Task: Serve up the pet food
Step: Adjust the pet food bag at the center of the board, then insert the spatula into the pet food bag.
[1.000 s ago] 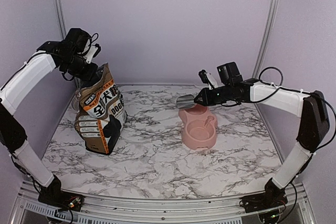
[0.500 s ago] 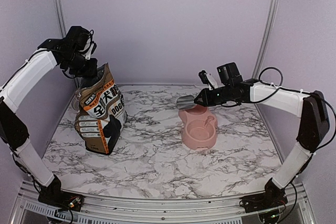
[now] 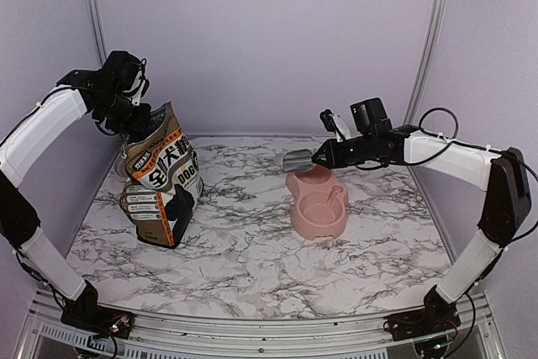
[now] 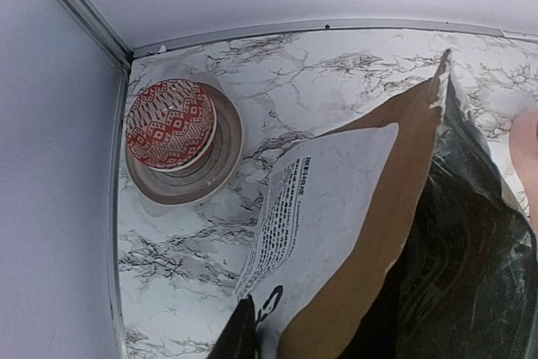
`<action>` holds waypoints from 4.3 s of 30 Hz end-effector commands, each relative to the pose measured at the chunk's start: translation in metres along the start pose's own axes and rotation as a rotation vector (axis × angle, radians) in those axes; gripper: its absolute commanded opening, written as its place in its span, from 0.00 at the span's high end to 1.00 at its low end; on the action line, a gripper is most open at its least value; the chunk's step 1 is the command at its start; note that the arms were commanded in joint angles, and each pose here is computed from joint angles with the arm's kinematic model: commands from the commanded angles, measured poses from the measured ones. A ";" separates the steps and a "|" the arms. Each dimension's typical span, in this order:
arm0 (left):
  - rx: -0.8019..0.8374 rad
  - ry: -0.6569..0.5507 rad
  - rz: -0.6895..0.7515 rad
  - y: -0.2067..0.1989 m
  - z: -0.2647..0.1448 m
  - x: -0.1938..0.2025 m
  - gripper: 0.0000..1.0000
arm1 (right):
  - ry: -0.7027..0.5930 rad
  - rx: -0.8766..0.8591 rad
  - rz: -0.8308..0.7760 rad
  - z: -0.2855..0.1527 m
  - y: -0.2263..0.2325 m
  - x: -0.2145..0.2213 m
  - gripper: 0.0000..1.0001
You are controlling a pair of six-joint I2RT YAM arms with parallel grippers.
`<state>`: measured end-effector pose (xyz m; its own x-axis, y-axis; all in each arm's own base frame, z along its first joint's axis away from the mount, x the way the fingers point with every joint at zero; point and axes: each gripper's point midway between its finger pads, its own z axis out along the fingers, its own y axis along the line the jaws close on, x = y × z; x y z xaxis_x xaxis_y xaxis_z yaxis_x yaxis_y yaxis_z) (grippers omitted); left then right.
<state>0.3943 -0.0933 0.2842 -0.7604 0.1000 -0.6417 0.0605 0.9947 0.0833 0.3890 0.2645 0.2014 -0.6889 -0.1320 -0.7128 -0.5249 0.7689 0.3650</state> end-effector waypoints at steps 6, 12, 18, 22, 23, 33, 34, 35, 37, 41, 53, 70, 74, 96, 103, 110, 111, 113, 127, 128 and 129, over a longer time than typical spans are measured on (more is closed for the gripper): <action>0.028 0.005 -0.071 0.004 -0.008 0.006 1.00 | -0.069 -0.022 -0.017 -0.017 0.008 -0.019 1.00; -0.055 -0.115 -0.099 0.027 -0.042 -0.021 1.00 | -0.084 -0.038 -0.025 -0.022 0.013 -0.024 1.00; -0.178 -0.207 -0.094 0.055 -0.083 -0.046 1.00 | -0.095 -0.049 -0.030 -0.024 0.016 -0.026 1.00; -0.268 -0.239 -0.085 0.072 -0.101 -0.058 1.00 | -0.099 -0.059 -0.032 -0.024 0.018 -0.027 1.00; -0.284 -0.249 -0.082 0.076 -0.106 -0.062 1.00 | -0.102 -0.062 -0.029 -0.024 0.019 -0.027 1.00; -0.422 -0.276 -0.052 0.094 -0.138 -0.071 1.00 | -0.117 -0.064 -0.034 -0.029 0.021 -0.029 1.00; -0.435 -0.264 -0.041 0.093 -0.136 -0.068 1.00 | -0.118 -0.060 -0.033 -0.029 0.020 -0.029 1.00; -0.448 -0.246 -0.029 0.091 -0.133 -0.064 1.00 | -0.116 -0.059 -0.034 -0.030 0.020 -0.028 1.00; -0.471 -0.216 -0.014 0.085 -0.124 -0.057 1.00 | -0.114 -0.051 -0.034 -0.030 0.018 -0.026 1.00; -0.555 -0.170 0.022 0.080 -0.108 -0.041 1.00 | -0.112 -0.048 -0.034 -0.032 0.018 -0.024 1.00; -0.468 -0.168 0.094 -0.019 -0.070 -0.030 1.00 | -0.115 0.003 -0.044 -0.054 0.016 -0.019 1.00; -0.840 -0.162 0.147 0.097 -0.132 -0.022 1.00 | -0.074 -0.096 -0.007 -0.045 0.027 -0.001 1.00; -0.976 -0.177 0.138 0.129 -0.164 -0.024 1.00 | -0.068 -0.097 -0.027 -0.044 0.029 -0.004 1.00; -0.554 0.079 0.299 -0.093 0.010 0.068 1.00 | -0.040 -0.007 -0.001 -0.056 0.015 0.010 1.00; -0.304 0.062 0.257 -0.179 0.001 0.071 1.00 | -0.019 -0.053 0.027 -0.052 0.021 0.019 1.00; -0.265 0.081 0.364 -0.197 0.009 0.077 1.00 | -0.018 -0.071 0.057 -0.053 0.022 0.028 1.00; -0.297 0.062 0.365 -0.190 0.004 0.071 1.00 | -0.020 -0.084 0.061 -0.054 0.024 0.028 1.00; -0.256 0.042 0.334 -0.191 -0.002 0.062 1.00 | -0.018 -0.132 0.067 -0.057 0.034 0.029 1.00; 0.107 0.072 0.167 -0.262 0.017 0.079 1.00 | 0.090 -0.505 0.067 -0.054 0.143 0.053 1.00; 0.110 0.070 0.161 -0.263 0.018 0.079 1.00 | 0.095 -0.510 0.078 -0.049 0.146 0.055 1.00; 0.114 0.067 0.157 -0.264 0.019 0.079 1.00 | 0.100 -0.508 0.093 -0.044 0.146 0.056 1.00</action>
<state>0.3190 -0.3049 0.1705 -0.8215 0.3708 -0.4332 0.2593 0.9195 0.2953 0.2500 0.3234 0.2360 -0.7573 -0.1919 -0.6243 -0.6376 0.4242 0.6430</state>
